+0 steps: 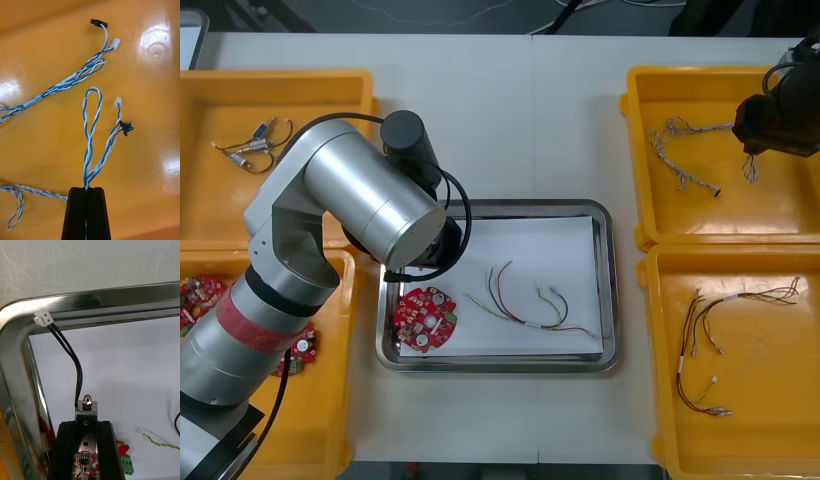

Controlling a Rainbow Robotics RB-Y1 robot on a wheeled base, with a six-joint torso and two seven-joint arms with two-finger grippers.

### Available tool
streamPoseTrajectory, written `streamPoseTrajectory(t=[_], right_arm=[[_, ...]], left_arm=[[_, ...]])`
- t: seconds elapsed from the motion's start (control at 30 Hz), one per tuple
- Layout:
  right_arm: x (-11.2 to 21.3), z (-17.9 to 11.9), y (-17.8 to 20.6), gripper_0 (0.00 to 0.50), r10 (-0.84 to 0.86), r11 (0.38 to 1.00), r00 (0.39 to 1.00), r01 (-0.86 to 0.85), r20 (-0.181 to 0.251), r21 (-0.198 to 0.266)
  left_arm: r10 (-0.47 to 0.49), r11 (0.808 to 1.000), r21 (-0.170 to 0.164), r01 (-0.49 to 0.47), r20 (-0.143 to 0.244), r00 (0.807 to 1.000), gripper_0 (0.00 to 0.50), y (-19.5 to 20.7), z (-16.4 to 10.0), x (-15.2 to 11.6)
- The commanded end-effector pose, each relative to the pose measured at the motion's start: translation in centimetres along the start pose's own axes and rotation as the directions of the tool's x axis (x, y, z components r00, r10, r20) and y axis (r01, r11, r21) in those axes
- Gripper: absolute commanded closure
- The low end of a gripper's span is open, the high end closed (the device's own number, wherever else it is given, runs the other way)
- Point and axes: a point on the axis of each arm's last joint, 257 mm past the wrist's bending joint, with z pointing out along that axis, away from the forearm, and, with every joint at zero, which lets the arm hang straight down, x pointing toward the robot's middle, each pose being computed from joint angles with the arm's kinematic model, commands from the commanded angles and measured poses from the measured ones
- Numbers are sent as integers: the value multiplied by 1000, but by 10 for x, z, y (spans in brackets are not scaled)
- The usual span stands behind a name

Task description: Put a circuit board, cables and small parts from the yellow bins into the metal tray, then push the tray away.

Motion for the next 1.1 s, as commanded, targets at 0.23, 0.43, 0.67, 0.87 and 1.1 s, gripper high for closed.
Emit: streamPoseTrajectory(t=[0.23, 0.43, 0.67, 0.87, 1.1], right_arm=[[-29, -78, 9, 500, -175, 984, 982, 176, 66, -14], [-16, -95, 17, 500, -339, 940, 940, 340, 35, -27], [5, -108, 30, 500, -433, 899, 901, 434, 25, -62], [27, -110, 34, 500, -473, 875, 880, 476, 48, -93], [43, -113, 36, 500, -512, 852, 855, 518, 85, -76]], left_arm=[[-10, 1000, 14, 10, -11, 1000, 500, -9, 23, 7], [-8, 1000, 13, 8, -20, 1000, 500, -7, 27, 12], [9, 1000, 14, -9, -18, 1000, 500, -4, 31, 16], [13, 1000, 10, -12, -17, 1000, 500, -3, 32, 16], [12, 1000, 7, -12, -13, 1000, 500, -2, 33, 16]])
